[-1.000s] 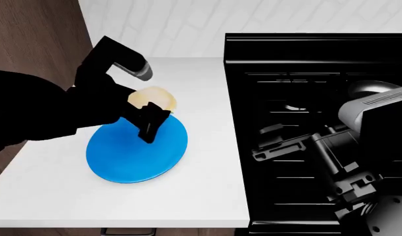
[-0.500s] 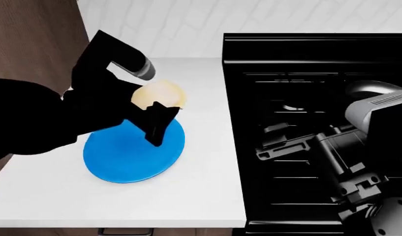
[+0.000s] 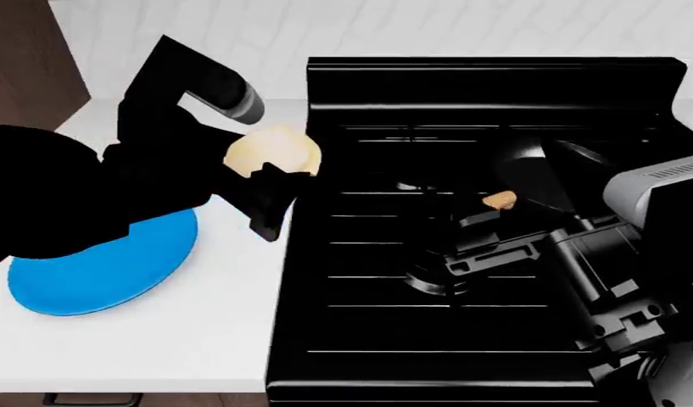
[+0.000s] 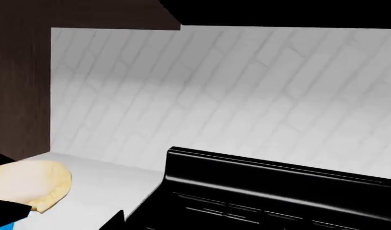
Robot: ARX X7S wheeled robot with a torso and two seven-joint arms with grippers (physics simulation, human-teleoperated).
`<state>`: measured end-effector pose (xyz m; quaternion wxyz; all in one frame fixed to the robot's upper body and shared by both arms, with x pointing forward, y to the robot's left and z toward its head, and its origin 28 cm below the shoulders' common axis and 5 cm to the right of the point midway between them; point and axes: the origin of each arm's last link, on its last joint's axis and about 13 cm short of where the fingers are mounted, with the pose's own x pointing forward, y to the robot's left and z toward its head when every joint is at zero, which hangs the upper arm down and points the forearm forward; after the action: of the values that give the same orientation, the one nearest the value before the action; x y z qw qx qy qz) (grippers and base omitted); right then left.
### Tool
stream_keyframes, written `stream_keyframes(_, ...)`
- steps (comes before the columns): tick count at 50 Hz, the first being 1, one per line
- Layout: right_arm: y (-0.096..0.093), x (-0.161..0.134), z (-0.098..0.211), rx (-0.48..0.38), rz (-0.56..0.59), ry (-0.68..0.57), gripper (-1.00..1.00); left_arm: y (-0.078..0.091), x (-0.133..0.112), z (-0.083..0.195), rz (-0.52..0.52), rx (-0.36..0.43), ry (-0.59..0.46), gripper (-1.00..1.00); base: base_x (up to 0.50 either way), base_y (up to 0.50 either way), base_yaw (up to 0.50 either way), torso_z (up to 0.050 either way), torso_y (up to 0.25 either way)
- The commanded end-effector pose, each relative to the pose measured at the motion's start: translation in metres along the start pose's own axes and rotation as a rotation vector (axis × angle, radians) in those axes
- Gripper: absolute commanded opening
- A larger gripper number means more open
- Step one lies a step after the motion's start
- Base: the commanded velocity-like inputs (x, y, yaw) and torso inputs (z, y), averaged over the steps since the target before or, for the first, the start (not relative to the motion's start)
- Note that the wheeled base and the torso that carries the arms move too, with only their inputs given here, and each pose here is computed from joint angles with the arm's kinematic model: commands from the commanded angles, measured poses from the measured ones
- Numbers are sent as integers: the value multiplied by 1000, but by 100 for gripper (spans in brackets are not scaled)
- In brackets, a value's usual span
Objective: Frozen meat rests on a plate on the counter. Retrieve the meat and place it in a pot on a burner. Then turn the burner on.
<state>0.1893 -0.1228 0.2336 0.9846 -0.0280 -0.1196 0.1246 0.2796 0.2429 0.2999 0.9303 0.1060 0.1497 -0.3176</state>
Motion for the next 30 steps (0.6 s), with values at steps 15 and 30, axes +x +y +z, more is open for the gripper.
stream_keyframes(15,1,0,-1,1,0,3,100,0,-1,3,1,7,-11,-100,0,-500,0,0,1)
stream_keyframes(30,0,0,-4,3,-5,7,100,-1,2,4,-6,11,-7,-100,0,-500,0,0,1)
